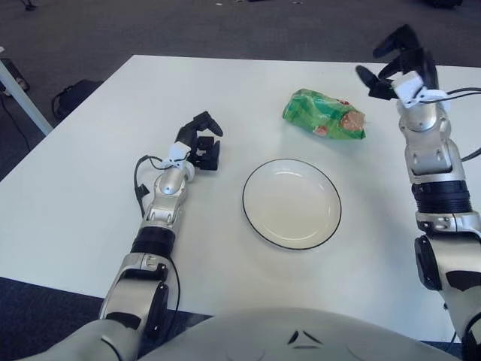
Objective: Put the snack into the plate.
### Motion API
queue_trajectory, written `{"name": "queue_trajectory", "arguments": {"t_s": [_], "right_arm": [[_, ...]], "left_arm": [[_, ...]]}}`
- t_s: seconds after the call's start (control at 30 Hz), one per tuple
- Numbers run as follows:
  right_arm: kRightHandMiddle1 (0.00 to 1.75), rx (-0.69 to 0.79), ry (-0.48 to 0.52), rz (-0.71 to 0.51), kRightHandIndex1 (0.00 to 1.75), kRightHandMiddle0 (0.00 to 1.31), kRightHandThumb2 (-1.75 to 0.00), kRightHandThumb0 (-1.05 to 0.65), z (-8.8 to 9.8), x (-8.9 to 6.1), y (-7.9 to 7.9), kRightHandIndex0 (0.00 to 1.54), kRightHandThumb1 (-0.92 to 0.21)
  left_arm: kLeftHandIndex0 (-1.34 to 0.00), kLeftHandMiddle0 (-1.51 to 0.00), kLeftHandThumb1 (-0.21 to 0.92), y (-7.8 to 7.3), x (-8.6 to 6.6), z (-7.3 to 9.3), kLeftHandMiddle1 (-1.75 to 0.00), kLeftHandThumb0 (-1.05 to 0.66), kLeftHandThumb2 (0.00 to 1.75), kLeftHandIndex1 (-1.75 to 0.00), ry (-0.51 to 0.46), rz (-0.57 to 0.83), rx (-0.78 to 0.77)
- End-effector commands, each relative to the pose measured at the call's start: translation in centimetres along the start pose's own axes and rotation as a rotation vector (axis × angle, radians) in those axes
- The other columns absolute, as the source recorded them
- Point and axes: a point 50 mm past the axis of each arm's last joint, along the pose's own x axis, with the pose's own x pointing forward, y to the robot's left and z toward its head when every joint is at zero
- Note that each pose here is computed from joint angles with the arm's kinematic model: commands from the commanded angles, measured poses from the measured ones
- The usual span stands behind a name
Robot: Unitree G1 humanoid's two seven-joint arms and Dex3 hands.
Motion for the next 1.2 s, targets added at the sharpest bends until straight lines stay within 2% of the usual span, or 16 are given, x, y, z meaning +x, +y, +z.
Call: {"name": "queue_trajectory", "arguments": {"t_s": [0.0,0.1,0.2,0.27,0.43,0.53,0.67,0.83,0.9,1.0,1.17], "right_arm": [[1.75,-0.064,-0.089,0.025,1.42,0.19,-0.51,-0.31,1.2,0.9,0.2,0.17,-0.91],[1.54,-0.105,-0.118,0.053,1.37,0.06,-0.59,-0.58,1.3,1.2,0.7,0.13,-0.85],[1.34,-0.19,-0.151,0.111,1.29,0.02,-0.62,-0.69,1.2,1.7,1.4,0.09,-0.84],[1.17,-0.235,-0.171,0.14,1.17,0.01,-0.59,-0.75,1.2,1.9,1.7,0.04,-0.88],[0.99,-0.315,-0.205,0.198,0.96,0.0,-0.58,-0.8,0.8,2.5,2.9,0.01,-0.91],[0.89,-0.35,-0.219,0.237,0.75,0.0,-0.62,-0.83,0.5,2.6,3.5,0.0,-0.92],[0.71,-0.375,-0.256,0.305,0.51,0.0,-0.73,-0.91,0.6,1.8,4.5,0.0,-0.92],[0.53,-0.395,-0.272,0.364,0.29,0.0,-0.85,-0.99,0.7,1.7,5.1,0.0,-0.92],[0.44,-0.401,-0.274,0.384,0.14,0.0,-0.9,-1.03,0.8,1.7,5.2,0.0,-0.92],[0.35,-0.416,-0.262,0.443,0.05,0.0,-0.95,-1.04,1.0,1.9,5.5,0.0,-0.92],[0.26,-0.432,-0.243,0.501,0.01,0.0,-0.98,-1.05,1.0,2.1,5.9,0.0,-0.92]], "left_arm": [[-0.67,-1.36,0.25,-1.6,-3.7,-4.3,-1.75,-0.51,1.4,-1.75,0.173,0.008,-0.059],[-0.67,-1.36,0.25,-1.6,-3.8,-4.3,-1.75,-0.51,1.4,-1.75,0.169,0.009,-0.054],[-0.67,-1.36,0.25,-1.7,-3.8,-4.3,-1.75,-0.51,1.4,-1.75,0.171,0.013,-0.049],[-0.67,-1.36,0.25,-1.7,-3.8,-4.4,-1.75,-0.51,1.4,-1.75,0.172,0.017,-0.046],[-0.68,-1.37,0.24,-1.8,-3.8,-4.4,-1.75,-0.51,1.41,-1.75,0.171,0.023,-0.041],[-0.68,-1.37,0.24,-1.7,-3.8,-4.4,-1.75,-0.51,1.41,-1.75,0.172,0.026,-0.039],[-0.68,-1.37,0.24,-1.6,-3.7,-4.5,-1.75,-0.52,1.42,-1.75,0.179,0.03,-0.047],[-0.69,-1.37,0.23,-1.5,-3.7,-4.6,-1.75,-0.52,1.42,-1.75,0.183,0.034,-0.052],[-0.69,-1.37,0.22,-1.5,-3.7,-4.6,-1.75,-0.52,1.43,-1.75,0.183,0.036,-0.052],[-0.7,-1.37,0.21,-1.5,-3.7,-4.5,-1.75,-0.53,1.45,-1.75,0.18,0.042,-0.045],[-0.72,-1.37,0.2,-1.5,-3.7,-4.4,-1.75,-0.53,1.46,-1.75,0.175,0.048,-0.042]]}}
